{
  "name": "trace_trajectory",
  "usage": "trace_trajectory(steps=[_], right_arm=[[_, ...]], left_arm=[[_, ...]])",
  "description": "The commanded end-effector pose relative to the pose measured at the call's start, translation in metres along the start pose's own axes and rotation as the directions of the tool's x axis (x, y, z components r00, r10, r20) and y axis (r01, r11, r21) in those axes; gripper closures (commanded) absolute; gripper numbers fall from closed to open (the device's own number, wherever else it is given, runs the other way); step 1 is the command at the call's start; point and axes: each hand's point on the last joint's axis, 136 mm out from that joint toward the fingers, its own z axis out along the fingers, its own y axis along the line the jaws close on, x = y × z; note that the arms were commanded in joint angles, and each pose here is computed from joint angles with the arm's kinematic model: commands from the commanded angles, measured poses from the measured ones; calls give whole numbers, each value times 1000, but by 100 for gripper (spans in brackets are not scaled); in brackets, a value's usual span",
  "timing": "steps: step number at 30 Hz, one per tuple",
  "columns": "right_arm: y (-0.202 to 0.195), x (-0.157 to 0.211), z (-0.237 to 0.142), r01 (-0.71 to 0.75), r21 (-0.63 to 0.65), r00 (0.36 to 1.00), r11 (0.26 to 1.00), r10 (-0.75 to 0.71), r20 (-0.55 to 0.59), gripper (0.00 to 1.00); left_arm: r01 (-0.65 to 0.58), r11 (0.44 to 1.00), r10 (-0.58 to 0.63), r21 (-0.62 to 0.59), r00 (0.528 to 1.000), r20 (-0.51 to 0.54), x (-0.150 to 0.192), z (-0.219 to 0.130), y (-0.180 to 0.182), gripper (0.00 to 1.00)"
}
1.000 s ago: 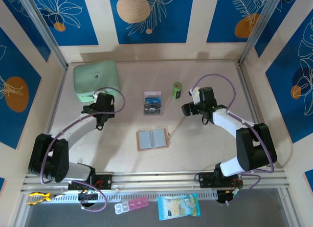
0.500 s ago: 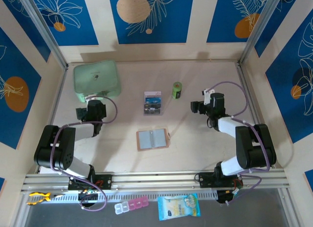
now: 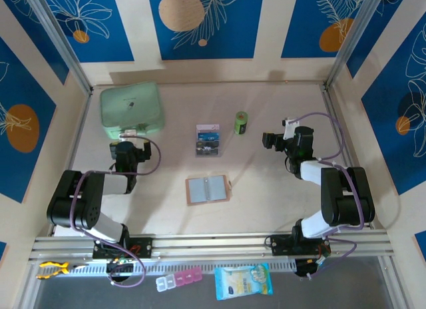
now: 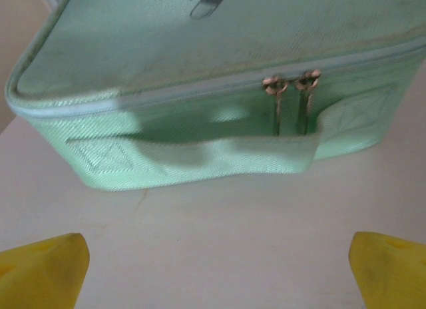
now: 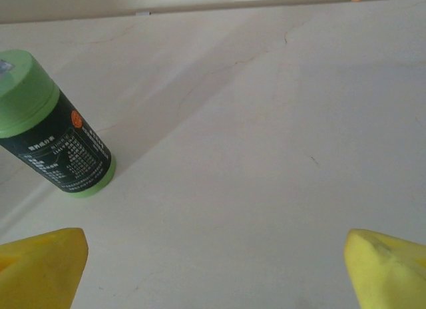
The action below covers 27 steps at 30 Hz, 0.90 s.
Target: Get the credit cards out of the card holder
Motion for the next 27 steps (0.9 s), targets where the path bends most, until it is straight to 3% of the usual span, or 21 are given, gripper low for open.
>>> trace_trajectory(steps=[1, 6, 27], right_arm=[[1, 3, -4, -13, -24, 999, 1000, 14, 32, 1], [1, 10, -6, -9, -38, 997, 999, 12, 76, 1], [0, 11, -6, -1, -15, 997, 1000, 3, 74, 1]], left_arm=[[3, 999, -7, 44, 996, 84, -9, -2, -6, 1], [-7, 998, 2, 55, 997, 82, -11, 0, -8, 1], [-7, 999, 3, 53, 997, 72, -9, 1, -8, 0]])
